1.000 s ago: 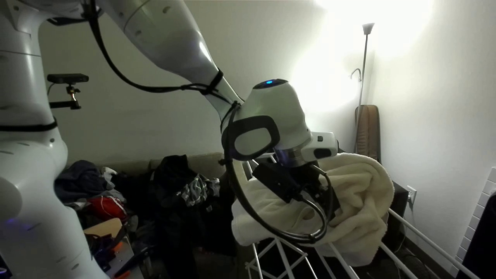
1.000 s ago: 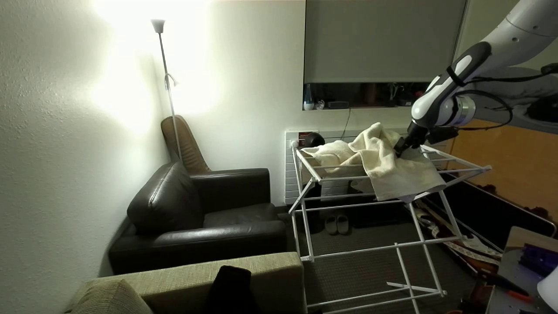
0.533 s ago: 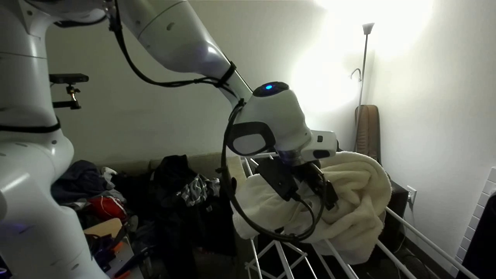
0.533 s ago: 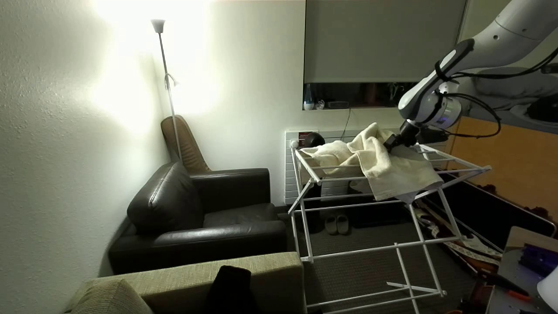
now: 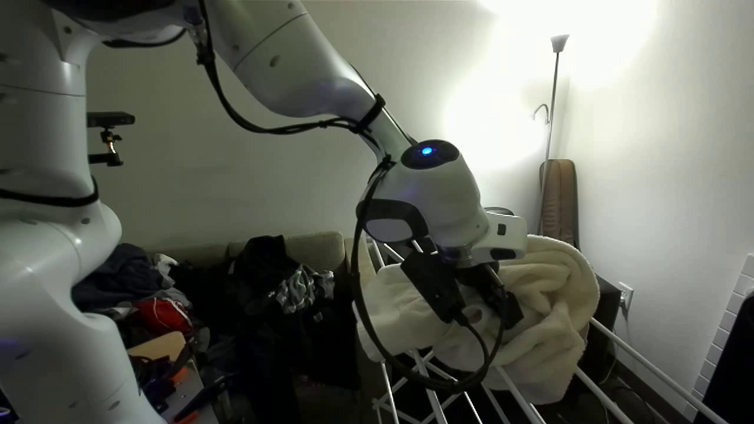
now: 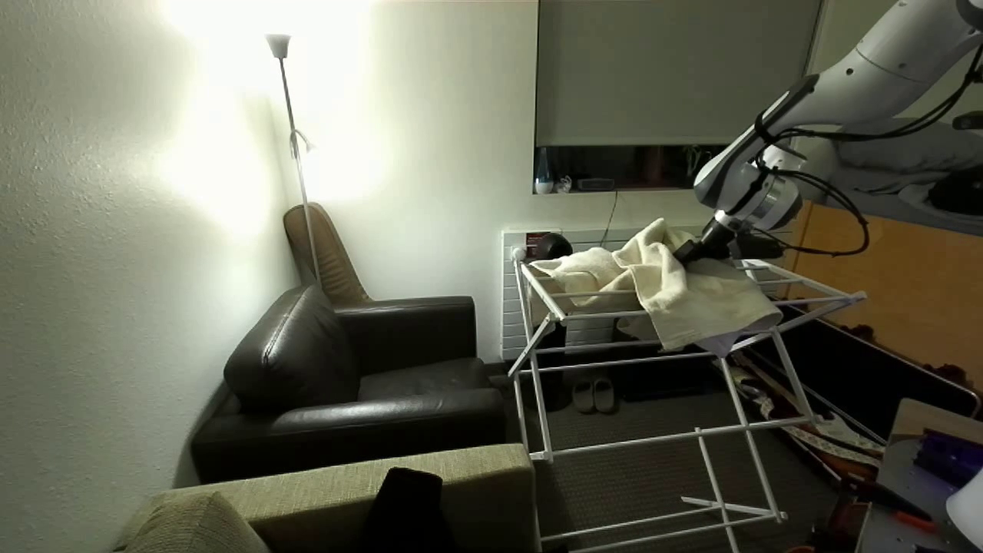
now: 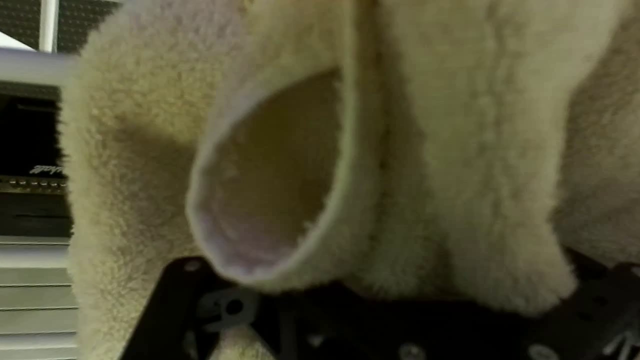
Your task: Take the towel and put it on the couch
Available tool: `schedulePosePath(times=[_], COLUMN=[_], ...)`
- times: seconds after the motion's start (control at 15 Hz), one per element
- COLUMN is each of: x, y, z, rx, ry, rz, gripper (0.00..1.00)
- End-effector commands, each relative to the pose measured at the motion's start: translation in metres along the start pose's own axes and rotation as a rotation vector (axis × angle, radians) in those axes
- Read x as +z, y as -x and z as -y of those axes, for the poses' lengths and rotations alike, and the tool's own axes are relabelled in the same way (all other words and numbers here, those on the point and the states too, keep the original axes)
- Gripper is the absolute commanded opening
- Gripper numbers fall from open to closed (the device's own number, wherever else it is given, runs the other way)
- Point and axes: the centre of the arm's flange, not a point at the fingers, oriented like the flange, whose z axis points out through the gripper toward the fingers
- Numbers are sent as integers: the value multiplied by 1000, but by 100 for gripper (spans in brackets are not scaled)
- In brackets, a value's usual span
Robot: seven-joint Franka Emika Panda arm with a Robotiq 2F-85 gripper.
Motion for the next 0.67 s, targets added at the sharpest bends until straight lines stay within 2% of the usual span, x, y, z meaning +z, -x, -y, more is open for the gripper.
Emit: schedulePosePath(times=[0.0, 0.27, 0.33, 0.4, 0.6], x=[16, 22, 23, 23, 13], y=[8, 10, 11, 11, 11], z=[-21, -30, -32, -33, -36], rx=[6, 21, 31, 40, 52], ry=[-26, -14, -1, 9, 36], rz=[3, 14, 23, 29, 42], gripper=[100, 100, 75, 74, 55])
